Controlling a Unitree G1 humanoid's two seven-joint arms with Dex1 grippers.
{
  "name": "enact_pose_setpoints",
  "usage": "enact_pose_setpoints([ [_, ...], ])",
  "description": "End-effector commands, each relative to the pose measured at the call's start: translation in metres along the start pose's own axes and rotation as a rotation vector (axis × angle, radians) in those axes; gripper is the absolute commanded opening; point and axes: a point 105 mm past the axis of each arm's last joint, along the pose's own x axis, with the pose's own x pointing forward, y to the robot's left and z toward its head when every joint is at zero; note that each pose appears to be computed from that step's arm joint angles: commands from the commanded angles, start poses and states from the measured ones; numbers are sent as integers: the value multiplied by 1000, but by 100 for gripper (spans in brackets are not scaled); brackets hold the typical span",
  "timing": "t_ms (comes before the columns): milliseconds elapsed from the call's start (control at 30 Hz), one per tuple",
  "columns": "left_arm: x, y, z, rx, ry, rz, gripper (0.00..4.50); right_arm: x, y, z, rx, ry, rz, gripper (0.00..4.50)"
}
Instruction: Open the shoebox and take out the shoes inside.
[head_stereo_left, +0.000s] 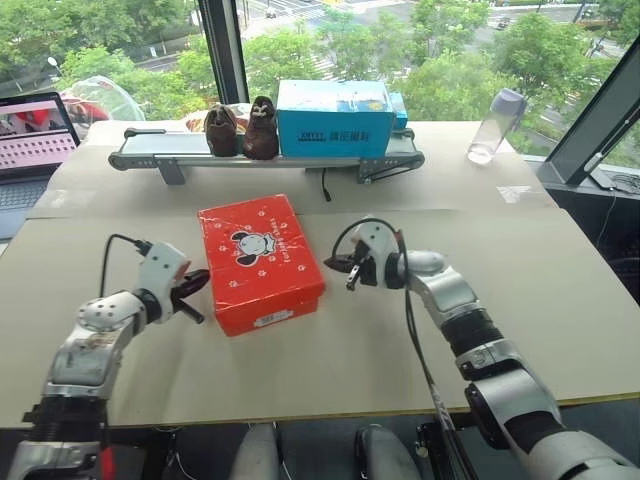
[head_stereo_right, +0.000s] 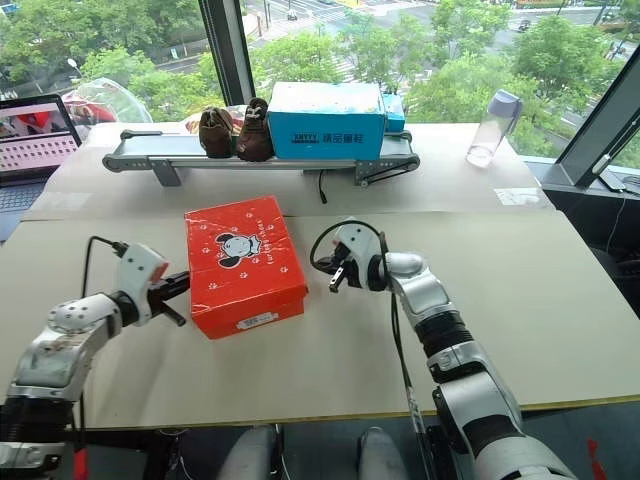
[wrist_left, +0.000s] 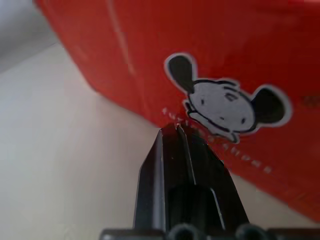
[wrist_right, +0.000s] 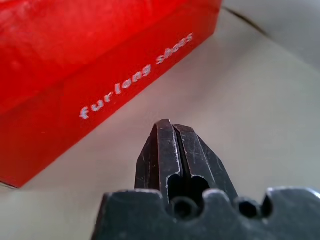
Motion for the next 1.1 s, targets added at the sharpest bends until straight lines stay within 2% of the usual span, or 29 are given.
enact_pose_setpoints([
  [33,3,-36,8,72,-1,-152,4,-1,14,14,-35,-27,56,1],
  [233,11,-68,20,81,-33,-283,4,-31,31,17,42,-29,67,1],
  [333,22,-90,36,52,-82,-361,4,-59,40,13,76,4,34,1],
  [467,28,-112,44,27,-105,-426,4,-85,46,3,89,66,-9,1],
  [567,32,-125,46,2,-114,-465,4,-101,45,-5,100,104,-40,1],
  [667,36,-137,41,-16,-95,-499,4,-115,29,-13,124,130,-115,1],
  [767,35,-126,36,-8,-74,-471,4,-124,19,-19,115,158,-149,1],
  [867,27,-96,33,10,-51,-403,4,-138,7,-25,101,196,-185,1],
  [967,13,-73,49,6,-95,-397,4,-155,-4,-31,80,238,-208,1],
  [1100,-14,-49,87,7,-172,-456,4,-179,-19,-37,55,286,-242,1],
])
